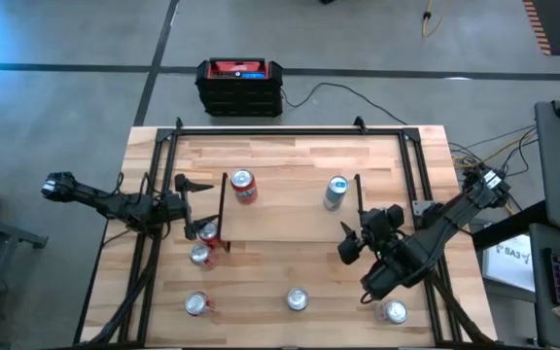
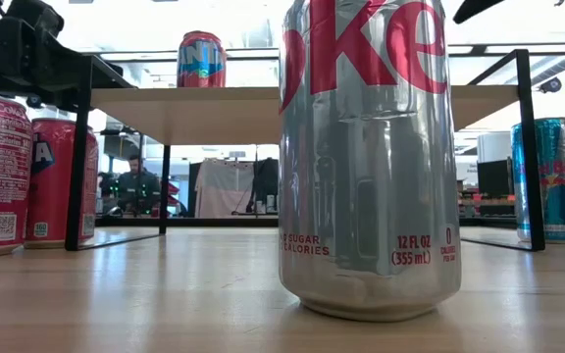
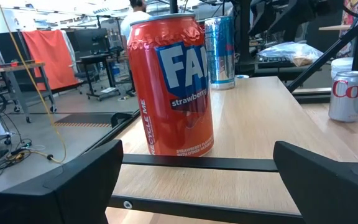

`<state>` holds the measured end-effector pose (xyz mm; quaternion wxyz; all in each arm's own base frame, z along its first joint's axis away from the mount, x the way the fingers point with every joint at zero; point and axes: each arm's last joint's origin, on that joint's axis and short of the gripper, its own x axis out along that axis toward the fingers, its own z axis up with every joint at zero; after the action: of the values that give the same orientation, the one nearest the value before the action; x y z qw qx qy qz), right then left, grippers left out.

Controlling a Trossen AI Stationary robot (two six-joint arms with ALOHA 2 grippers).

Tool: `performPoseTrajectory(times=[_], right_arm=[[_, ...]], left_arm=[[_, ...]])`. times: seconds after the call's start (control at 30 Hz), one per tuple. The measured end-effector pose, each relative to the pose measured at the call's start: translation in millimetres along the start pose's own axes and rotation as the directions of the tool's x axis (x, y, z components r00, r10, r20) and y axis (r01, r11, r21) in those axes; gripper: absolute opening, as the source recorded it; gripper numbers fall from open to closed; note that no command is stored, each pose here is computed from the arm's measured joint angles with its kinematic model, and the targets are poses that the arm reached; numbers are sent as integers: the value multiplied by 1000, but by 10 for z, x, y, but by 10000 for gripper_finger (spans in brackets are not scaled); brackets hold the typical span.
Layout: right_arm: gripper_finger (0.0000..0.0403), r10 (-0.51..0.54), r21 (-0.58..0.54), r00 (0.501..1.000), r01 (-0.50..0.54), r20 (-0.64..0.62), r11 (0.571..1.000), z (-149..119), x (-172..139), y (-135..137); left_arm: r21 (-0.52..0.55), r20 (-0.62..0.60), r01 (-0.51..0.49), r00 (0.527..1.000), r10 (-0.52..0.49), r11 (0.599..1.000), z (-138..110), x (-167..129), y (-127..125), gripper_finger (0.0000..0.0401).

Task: Place canned beverage on shelf
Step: Put the top blue soda can on the shelf

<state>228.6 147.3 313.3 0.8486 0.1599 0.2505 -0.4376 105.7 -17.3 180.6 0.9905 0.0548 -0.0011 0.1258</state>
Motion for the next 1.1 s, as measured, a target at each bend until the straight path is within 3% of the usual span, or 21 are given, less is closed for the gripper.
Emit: performPoseTrajectory(times=[0.27,0.5,0.97,1.1], right_arm=[[256,7,39,1000,-7,4,999,-40,27,61],[251,31,-67,994,-24,104,997,-61,65,154],[247,-49,115,983,29,177,993,-295,259,292],[247,-89,45,977,82,192,996,-372,310,302]], left_arm=[[0,0,0,1000,0,1000,0,0,0,400],[0,0,0,1000,0,1000,0,0,0,400],[0,0,0,1000,0,1000,0,0,0,400],[0,0,0,1000,0,1000,0,0,0,400]])
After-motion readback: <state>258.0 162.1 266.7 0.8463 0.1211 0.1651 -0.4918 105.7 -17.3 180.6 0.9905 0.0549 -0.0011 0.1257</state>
